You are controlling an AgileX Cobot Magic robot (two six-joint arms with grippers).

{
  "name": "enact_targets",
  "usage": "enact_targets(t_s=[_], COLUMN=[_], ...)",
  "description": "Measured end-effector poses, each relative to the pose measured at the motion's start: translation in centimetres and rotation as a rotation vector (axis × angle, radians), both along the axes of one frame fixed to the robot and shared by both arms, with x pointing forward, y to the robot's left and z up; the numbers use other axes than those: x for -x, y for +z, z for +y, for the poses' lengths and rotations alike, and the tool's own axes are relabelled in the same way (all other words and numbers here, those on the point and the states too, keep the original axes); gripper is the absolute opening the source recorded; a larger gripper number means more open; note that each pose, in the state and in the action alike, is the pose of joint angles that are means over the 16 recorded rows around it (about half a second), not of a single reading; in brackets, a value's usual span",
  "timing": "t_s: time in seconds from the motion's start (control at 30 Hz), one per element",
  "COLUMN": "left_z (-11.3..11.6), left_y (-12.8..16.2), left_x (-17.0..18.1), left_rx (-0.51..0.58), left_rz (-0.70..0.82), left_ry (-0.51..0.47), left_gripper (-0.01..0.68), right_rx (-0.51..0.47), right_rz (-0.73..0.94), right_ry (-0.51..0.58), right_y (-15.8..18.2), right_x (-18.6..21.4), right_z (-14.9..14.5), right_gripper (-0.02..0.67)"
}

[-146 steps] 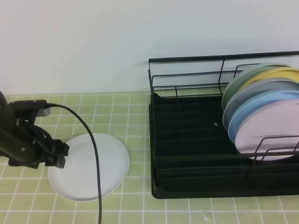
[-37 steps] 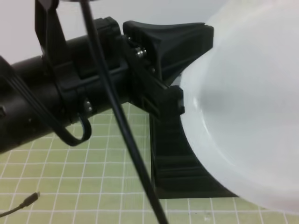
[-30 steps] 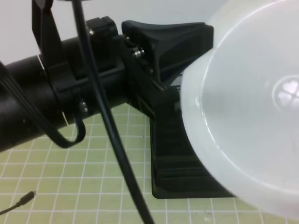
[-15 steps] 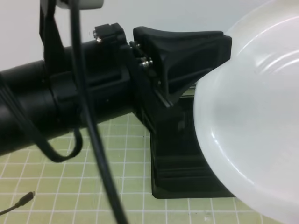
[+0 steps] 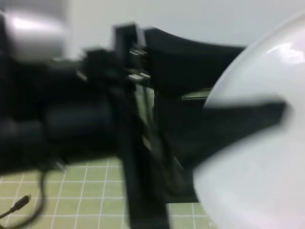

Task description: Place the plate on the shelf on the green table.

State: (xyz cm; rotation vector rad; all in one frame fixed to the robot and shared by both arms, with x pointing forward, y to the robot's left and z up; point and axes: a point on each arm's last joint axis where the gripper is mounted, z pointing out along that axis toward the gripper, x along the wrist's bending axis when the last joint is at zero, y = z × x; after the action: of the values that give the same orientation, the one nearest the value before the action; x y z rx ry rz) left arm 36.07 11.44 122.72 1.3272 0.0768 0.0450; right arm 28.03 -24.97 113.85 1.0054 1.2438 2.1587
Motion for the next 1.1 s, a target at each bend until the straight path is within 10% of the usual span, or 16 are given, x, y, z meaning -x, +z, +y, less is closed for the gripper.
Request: enact_targets(t_s=[0.27,0.77,1.1], left_z=[1.3,8.2,11.6], left_y=[1.7,3.9,1.6], left_x=[1.1,5.7,6.3], left_rx=[0.028,-0.054,-0.269], left_rz=[-0.04,-0.177,-0.146], left_ry=[0.043,0.384,0.631], left_gripper=[0.48,0.043,0.0], right_rx=[0.097,0.596,0.989], right_rz=[-0.069,-0.271,-0.379], right_ry=[-0.14,-0.592,-0.422], right_y=[0.1,2.6,5.6], right_x=[-0.4,-2.3,-7.1], right_z=[-0.7,-3.0,-1.4], right_gripper=[0.031,0.052,0.055])
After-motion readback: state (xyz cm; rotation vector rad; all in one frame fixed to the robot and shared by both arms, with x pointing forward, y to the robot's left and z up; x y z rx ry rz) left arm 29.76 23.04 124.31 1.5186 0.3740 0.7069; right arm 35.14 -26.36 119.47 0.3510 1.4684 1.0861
